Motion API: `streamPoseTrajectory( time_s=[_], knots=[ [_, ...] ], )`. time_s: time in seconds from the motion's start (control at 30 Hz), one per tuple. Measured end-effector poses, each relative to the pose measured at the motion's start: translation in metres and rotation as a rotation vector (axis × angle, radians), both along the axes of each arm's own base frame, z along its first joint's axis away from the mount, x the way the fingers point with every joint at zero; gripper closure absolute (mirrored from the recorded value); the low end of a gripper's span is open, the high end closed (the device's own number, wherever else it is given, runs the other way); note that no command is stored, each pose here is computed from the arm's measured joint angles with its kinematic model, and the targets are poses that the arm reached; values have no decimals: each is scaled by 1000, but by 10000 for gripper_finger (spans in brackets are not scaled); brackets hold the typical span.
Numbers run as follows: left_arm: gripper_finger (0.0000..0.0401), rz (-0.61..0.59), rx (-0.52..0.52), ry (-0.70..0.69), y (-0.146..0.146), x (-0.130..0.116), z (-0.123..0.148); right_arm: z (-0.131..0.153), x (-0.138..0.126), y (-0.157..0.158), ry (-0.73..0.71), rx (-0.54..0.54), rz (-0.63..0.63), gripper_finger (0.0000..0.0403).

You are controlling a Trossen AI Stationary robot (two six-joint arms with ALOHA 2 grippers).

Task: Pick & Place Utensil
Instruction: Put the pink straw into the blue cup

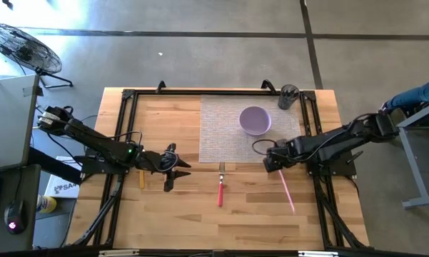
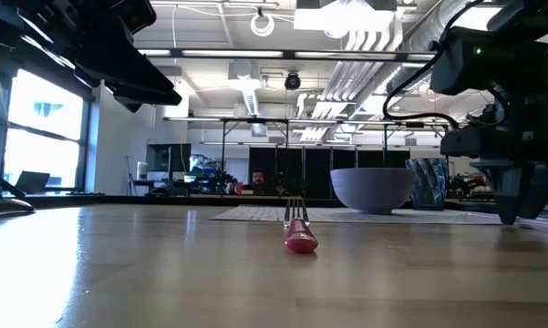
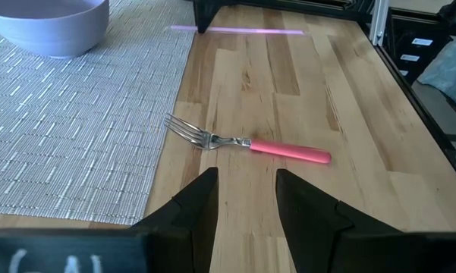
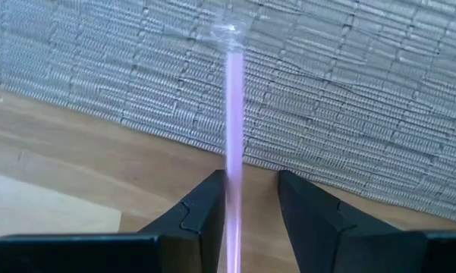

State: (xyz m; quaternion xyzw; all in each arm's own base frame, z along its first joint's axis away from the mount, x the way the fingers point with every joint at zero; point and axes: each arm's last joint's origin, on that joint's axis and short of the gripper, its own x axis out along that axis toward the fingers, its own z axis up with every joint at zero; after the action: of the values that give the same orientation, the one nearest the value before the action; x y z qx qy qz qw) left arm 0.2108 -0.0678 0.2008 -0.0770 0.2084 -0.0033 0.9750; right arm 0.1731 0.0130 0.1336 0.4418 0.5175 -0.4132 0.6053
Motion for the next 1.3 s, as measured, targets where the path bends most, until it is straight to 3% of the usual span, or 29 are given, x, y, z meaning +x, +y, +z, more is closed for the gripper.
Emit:
streamPoseTrajectory(
  time_s=[0.2,0.57,0.7,0.87,0.97,1.3],
  knots=[
    [272,0,0,0,0,0,0,0,1,0,-5,-9,81,294],
    [272,0,0,0,0,0,0,1,0,7,15,-16,117,371],
    [272,0,0,0,0,0,0,17,7,8,31,-3,139,397],
    [272,0,0,0,0,0,0,48,19,8,34,-38,197,391],
    [272,0,0,0,0,0,0,73,25,3,39,-168,199,388],
    [272,0,0,0,0,0,0,181,12,-40,-158,-888,-2,399]
  ],
)
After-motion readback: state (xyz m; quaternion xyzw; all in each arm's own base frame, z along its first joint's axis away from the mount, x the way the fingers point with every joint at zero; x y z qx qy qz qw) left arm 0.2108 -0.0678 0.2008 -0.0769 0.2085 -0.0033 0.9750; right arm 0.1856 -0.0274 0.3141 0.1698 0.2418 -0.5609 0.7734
